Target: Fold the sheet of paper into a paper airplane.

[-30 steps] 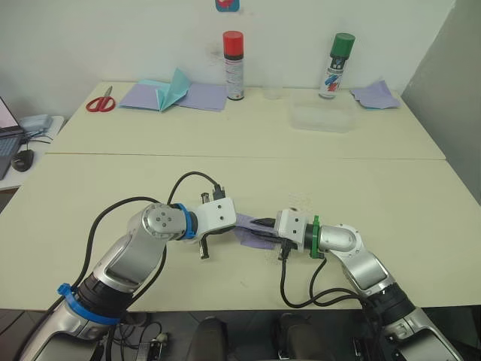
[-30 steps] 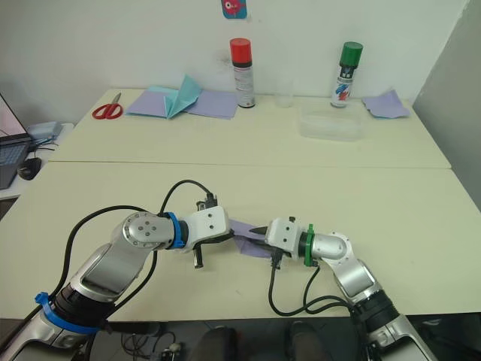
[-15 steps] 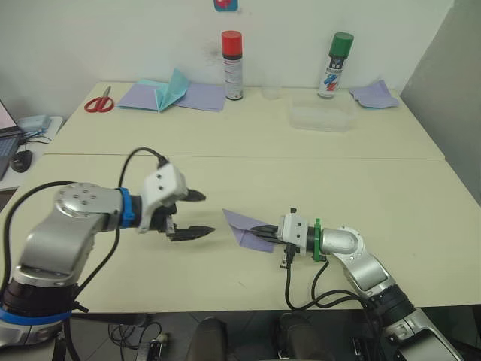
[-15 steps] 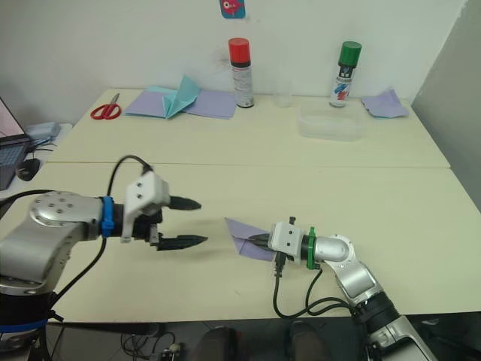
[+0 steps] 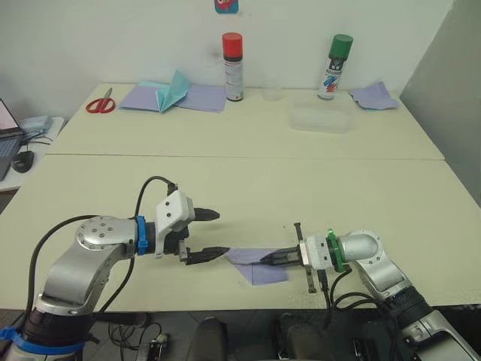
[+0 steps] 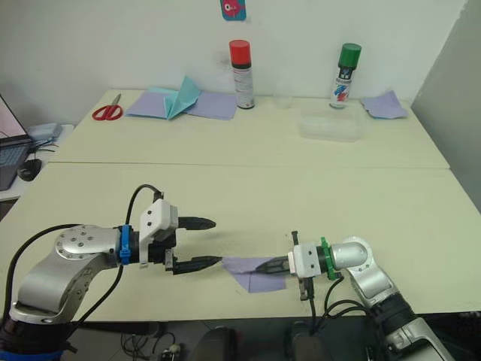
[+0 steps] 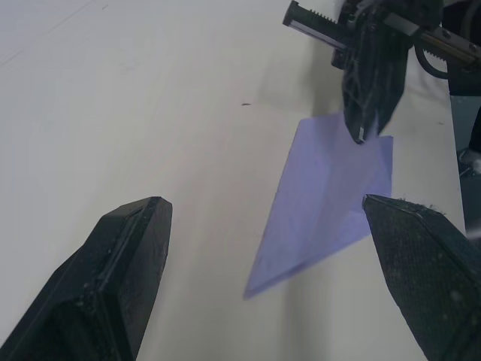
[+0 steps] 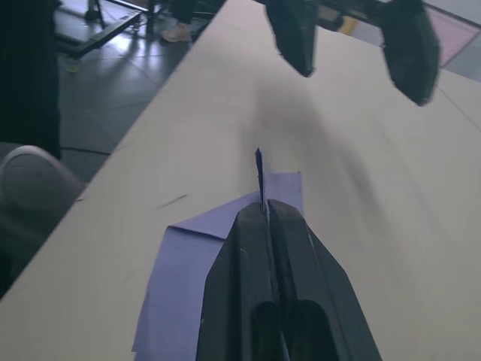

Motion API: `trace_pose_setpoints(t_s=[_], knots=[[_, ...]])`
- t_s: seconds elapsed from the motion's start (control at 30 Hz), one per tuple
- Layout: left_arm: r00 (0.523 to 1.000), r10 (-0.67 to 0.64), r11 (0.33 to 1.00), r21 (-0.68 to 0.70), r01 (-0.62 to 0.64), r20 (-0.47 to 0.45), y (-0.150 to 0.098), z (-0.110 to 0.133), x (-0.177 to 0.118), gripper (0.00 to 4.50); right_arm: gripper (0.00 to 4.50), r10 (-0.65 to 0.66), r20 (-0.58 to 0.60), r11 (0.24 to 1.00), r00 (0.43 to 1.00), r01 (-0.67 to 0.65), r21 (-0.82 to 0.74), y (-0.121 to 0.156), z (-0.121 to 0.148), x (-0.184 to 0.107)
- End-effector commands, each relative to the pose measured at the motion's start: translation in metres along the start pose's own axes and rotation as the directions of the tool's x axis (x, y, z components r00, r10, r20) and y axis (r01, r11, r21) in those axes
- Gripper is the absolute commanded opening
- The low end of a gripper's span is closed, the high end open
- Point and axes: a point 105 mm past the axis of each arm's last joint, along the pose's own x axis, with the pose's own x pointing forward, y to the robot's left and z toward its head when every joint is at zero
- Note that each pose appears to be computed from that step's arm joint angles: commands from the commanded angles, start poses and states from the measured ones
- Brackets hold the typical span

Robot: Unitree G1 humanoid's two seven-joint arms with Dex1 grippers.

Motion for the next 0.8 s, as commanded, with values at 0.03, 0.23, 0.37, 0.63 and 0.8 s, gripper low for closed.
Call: trace_pose_setpoints(t_s=[0.03, 0.23, 0.37, 0.63, 0.8], knots=[[1.000, -0.001, 0.999, 0.035, 0.000, 0.031, -0.002, 0.007, 0.008, 4.45, 0.00, 0.061, 0.031, 0.995, 0.998, -0.059, -0.075, 0.005, 0.006, -0.001], [0.998, -0.029, 0.999, 0.043, 0.027, 0.061, -0.008, 0.011, 0.022, 4.45, 0.00, 0.090, 0.000, 0.993, 0.996, -0.089, -0.079, 0.009, 0.001, -0.005], [0.996, -0.056, 0.997, 0.055, 0.052, 0.076, -0.016, 0.012, 0.031, 4.31, 0.85, 0.093, -0.003, 0.995, 0.996, -0.093, -0.046, 0.011, 0.003, -0.005], [0.988, -0.154, 0.985, 0.076, 0.152, 0.021, -0.041, -0.005, 0.046, 2.04, 3.72, 0.028, 0.002, 1.000, 1.000, -0.028, -0.014, 0.007, 0.011, -0.011], [0.987, -0.158, 0.985, 0.065, 0.160, -0.036, -0.043, -0.024, 0.056, 0.42, 4.50, 0.005, -0.003, 1.000, 1.000, -0.005, 0.010, 0.007, 0.016, -0.014]])
